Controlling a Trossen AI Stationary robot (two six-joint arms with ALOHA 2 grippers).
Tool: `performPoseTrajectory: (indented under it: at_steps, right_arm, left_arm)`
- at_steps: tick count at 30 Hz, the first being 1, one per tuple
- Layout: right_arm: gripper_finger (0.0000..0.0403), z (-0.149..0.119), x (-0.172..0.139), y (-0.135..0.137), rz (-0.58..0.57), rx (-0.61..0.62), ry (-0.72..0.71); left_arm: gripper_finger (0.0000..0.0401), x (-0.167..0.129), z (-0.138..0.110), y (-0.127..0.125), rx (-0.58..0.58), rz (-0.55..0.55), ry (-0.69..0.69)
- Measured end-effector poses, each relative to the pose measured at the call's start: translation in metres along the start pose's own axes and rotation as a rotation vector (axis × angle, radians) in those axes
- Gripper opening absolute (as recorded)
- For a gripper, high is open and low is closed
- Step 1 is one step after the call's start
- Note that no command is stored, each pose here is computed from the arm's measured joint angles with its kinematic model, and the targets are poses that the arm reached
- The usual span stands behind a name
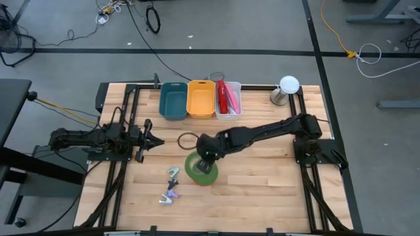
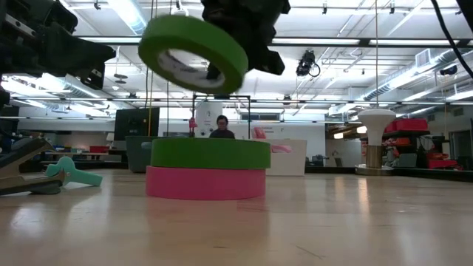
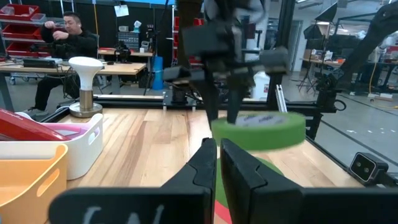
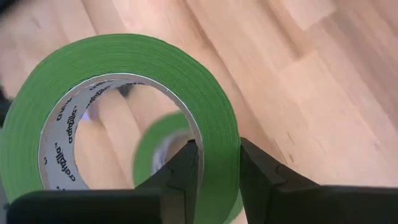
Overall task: Pick and place Stapler, Stapler remover, tape
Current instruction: Put the top green tape into the yellow bin
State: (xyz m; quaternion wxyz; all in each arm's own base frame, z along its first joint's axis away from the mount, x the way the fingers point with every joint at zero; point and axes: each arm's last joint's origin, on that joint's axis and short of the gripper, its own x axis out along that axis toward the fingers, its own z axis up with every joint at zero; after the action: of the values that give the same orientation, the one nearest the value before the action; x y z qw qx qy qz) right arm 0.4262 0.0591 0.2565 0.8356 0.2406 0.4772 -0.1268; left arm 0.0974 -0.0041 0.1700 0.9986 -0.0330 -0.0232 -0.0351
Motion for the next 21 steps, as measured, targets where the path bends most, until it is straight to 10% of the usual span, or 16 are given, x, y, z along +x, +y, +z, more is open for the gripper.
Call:
performPoseTrajectory:
  at_steps: [21]
  right_arm:
    - [0.0089,0.061,-0.039,-0.075,-0.02,0.0,-0.169]
  left_arm:
    - [0.0025,0.0,0.0,0.0,0.0,0.0,0.0]
